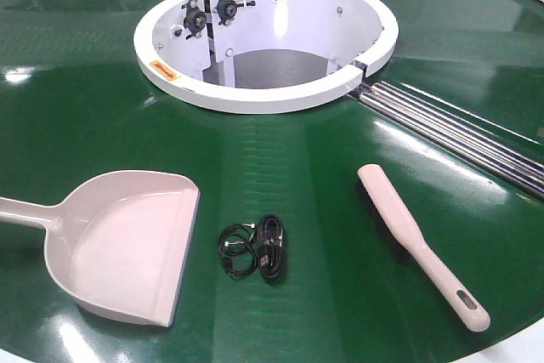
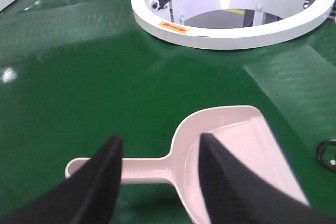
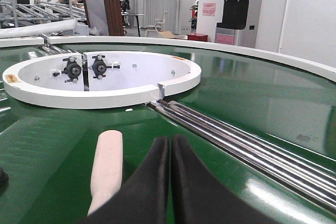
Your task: Clean and inspect green conveyor with broom and dustpan
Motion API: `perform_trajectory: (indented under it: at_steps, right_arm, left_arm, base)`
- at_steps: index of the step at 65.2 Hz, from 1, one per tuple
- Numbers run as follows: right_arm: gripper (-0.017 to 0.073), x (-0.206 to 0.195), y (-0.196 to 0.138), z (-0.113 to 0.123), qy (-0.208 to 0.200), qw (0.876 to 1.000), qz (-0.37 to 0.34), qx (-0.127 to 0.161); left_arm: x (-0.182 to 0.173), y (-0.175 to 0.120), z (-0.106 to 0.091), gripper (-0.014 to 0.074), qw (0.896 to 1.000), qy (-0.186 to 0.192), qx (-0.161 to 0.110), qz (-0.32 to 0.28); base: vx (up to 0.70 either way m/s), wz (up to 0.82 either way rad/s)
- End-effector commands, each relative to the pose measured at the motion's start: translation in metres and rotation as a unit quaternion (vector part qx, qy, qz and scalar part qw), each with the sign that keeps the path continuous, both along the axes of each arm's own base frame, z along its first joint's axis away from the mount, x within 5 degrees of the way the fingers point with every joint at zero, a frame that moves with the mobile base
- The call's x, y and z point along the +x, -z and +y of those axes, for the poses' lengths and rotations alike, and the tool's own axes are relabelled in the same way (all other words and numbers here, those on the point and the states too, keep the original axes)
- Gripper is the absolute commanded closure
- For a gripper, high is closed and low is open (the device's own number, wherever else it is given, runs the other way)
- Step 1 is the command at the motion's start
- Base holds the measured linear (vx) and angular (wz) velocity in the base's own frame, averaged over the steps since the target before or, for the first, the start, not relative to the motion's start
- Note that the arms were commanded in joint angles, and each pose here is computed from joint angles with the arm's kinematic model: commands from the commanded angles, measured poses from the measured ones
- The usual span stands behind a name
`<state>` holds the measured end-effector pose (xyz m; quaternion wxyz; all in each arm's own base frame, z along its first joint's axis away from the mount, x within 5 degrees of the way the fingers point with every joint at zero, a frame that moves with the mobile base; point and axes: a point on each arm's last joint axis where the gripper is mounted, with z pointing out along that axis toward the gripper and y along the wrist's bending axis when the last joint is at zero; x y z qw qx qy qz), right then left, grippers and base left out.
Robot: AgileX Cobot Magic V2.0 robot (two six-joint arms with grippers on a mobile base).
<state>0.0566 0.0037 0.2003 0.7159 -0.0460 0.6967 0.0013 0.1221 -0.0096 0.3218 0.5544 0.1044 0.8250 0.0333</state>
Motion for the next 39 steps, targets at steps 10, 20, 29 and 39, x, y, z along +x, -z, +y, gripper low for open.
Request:
perform_trajectory:
  at_steps: [10,20,29,39]
  right_arm:
    - [0.0568,-0.001,-0.006,0.000,-0.002,0.999,-0.037,-0.001]
    - [0.0568,-0.001,-0.006,0.000,-0.002,0.999,-0.037,-0.001]
    - [0.0568,-0.001,-0.006,0.000,-0.002,0.999,-0.037,-0.001]
    - [0.0568,-0.001,-0.006,0.000,-0.002,0.999,-0.037,-0.001]
  left_arm:
    - [0.003,-0.015,-0.002,0.0168,0.999,0.002,-0.026,-0.040]
    - [0.001,-0.024,-0.003,0.0168,0.999,0.004,-0.036,-0.039]
    - [0.008,-0.055,0.001,0.0168,1.000,-0.003,0.019,-0.022]
    - [0.034,-0.073,0.008,0.0168,0.989,-0.028,0.087,0.120]
  base:
    - [0.00,0.00]
    - [0.00,0.00]
    - [0.00,0.00]
    - [0.00,0.00]
